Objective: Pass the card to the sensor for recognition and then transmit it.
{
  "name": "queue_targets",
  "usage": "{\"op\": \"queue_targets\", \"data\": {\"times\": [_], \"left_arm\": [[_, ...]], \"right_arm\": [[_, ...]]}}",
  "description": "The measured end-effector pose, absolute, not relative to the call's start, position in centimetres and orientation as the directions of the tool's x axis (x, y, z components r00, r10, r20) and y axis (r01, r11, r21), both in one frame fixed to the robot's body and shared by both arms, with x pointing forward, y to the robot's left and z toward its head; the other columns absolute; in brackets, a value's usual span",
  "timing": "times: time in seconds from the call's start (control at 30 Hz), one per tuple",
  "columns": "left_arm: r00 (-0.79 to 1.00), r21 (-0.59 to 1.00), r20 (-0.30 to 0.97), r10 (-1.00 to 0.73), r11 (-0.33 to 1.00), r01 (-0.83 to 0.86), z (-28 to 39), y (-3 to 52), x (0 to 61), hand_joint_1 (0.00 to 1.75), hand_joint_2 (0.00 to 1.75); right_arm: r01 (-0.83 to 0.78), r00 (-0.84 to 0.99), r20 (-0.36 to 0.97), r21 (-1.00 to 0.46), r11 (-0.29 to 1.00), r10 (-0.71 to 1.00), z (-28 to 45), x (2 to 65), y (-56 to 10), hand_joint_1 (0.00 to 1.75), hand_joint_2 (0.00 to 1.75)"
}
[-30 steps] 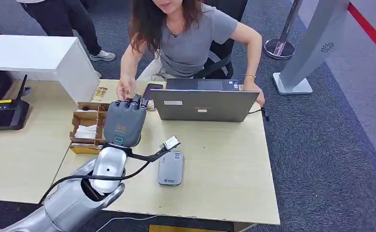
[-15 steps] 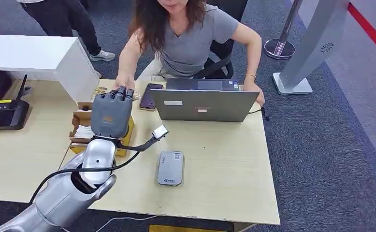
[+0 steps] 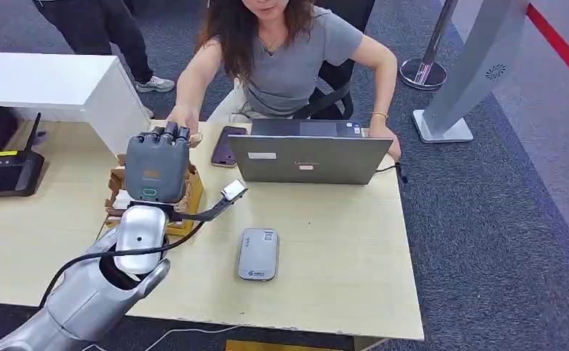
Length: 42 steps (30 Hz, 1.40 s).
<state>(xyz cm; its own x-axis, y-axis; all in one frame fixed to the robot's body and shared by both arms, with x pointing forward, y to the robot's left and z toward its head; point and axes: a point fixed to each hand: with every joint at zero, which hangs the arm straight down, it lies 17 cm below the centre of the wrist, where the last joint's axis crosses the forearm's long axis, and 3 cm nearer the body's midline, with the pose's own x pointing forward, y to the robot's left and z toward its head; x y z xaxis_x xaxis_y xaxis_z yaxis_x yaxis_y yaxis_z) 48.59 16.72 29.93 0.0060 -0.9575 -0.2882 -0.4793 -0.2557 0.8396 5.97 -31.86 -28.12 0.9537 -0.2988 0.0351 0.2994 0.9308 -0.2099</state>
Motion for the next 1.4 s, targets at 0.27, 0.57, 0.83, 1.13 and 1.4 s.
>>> {"op": "queue_targets", "data": {"times": [0.27,0.57,0.83,1.13,1.4], "left_arm": [[0.016,0.831,-0.27,-0.963,-0.241,-0.502,31.1,16.9,48.1,0.0,1.75],[0.012,0.821,-0.253,-0.967,-0.222,-0.526,32.2,16.8,47.4,0.0,1.75],[0.005,0.817,-0.24,-0.971,-0.205,-0.539,32.8,16.5,46.9,0.0,1.75],[-0.029,0.826,-0.224,-0.974,-0.174,-0.536,32.2,15.9,45.9,0.0,1.75],[-0.047,0.841,-0.208,-0.977,-0.155,-0.518,31.3,16.0,45.5,0.0,1.75]], "right_arm": [[0.299,0.954,0.034,-0.209,0.931,-0.299,-28.1,6.0,-31.8,0.0,0.0],[0.3,0.953,0.035,-0.209,0.931,-0.3,-28.1,6.2,-31.6,0.0,0.0],[0.304,0.952,0.034,-0.212,0.929,-0.304,-28.1,6.2,-31.6,0.0,0.0],[0.309,0.95,0.026,-0.219,0.926,-0.311,-28.1,6.0,-31.6,0.0,0.0],[0.309,0.95,0.025,-0.218,0.926,-0.312,-28.1,6.0,-31.4,0.0,0.0]]}}
